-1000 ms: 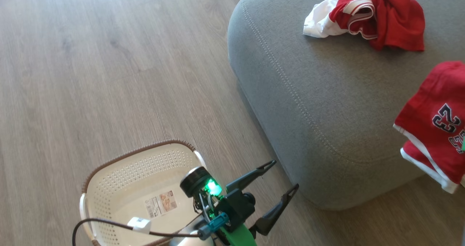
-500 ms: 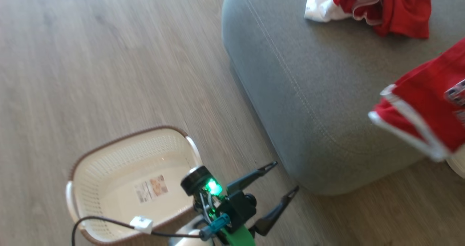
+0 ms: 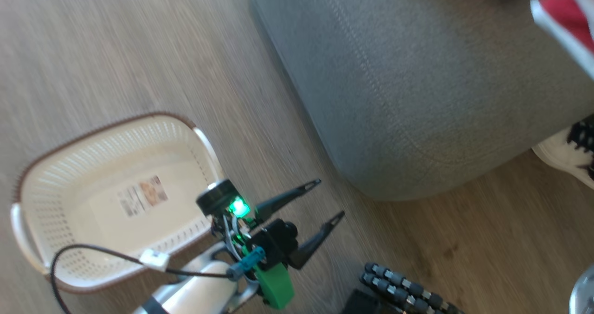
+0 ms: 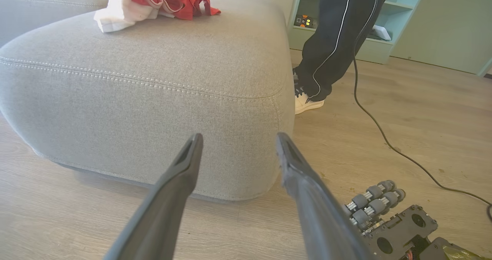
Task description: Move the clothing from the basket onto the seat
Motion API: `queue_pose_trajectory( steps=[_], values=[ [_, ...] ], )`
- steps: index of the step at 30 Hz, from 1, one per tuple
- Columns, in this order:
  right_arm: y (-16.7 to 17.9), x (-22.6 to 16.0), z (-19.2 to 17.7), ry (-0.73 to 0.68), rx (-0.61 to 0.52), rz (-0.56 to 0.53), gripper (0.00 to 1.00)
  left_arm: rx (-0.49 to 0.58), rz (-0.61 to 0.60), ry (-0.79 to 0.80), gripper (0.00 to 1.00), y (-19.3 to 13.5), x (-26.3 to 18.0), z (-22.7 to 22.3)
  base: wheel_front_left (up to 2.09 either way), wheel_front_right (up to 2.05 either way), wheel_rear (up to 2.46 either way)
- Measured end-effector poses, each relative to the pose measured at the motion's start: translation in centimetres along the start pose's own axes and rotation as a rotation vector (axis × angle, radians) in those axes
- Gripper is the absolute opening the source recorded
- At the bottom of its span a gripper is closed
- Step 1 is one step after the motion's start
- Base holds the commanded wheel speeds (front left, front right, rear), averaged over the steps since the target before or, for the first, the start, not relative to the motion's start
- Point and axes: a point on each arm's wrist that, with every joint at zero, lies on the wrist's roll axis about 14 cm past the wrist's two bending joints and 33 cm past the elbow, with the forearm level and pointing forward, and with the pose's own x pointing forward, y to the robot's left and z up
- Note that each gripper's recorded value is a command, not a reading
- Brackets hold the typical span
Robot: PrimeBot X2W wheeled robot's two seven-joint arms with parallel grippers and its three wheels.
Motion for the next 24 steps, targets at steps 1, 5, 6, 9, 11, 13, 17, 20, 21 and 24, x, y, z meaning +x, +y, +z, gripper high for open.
queue_pose_trajectory(
  steps=[1, 5, 6, 9, 11, 13, 17, 20, 21, 24],
  values=[
    [0.3, 0.6, -0.4, 0.000, -0.010, 0.006, 0.00, -0.007, -0.005, 0.002, 1.00, 0.3, 0.0, -0.5, 0.00, 0.00, 0.00],
    [1.7, 3.0, -2.3, -0.002, 0.009, 0.005, 0.00, -0.032, -0.018, 0.005, 1.00, 1.3, 0.1, -2.1, 0.00, 0.00, 0.00],
    [2.4, 3.5, -3.0, 0.006, -0.004, 0.020, 0.00, -0.037, -0.023, 0.010, 1.00, 1.5, 0.0, -2.6, 0.00, 0.00, 0.00],
    [4.1, 5.0, -5.1, 0.035, -0.045, 0.057, 0.00, -0.050, -0.025, 0.024, 1.00, 2.1, -0.3, -4.0, 0.00, 0.00, 0.00],
    [4.4, 5.5, -5.6, 0.040, -0.056, 0.062, 0.00, -0.055, -0.024, 0.026, 1.00, 2.2, -0.3, -4.4, 0.00, 0.00, 0.00],
    [4.9, 6.6, -6.4, 0.049, -0.079, 0.071, 0.00, -0.069, -0.018, 0.030, 1.00, 2.5, -0.5, -4.9, 0.00, 0.00, 0.00],
    [5.1, 8.8, -7.5, 0.055, -0.095, 0.055, 0.00, -0.070, 0.008, 0.041, 1.00, 3.6, -1.1, -5.7, 0.00, 0.00, 0.00],
    [4.6, 10.3, -8.0, 0.052, -0.124, 0.034, 0.00, -0.072, 0.026, 0.045, 1.00, 4.3, -1.5, -6.0, 0.00, 0.00, 0.00],
    [4.4, 10.8, -8.2, 0.055, -0.147, 0.032, 0.00, -0.071, 0.036, 0.044, 1.00, 4.7, -1.6, -6.1, 0.00, 0.00, 0.00],
    [4.1, 11.8, -9.4, 0.070, -0.178, 0.010, 0.00, -0.067, 0.072, 0.044, 1.00, 5.9, -2.2, -6.2, 0.00, 0.00, 0.00]
  ],
)
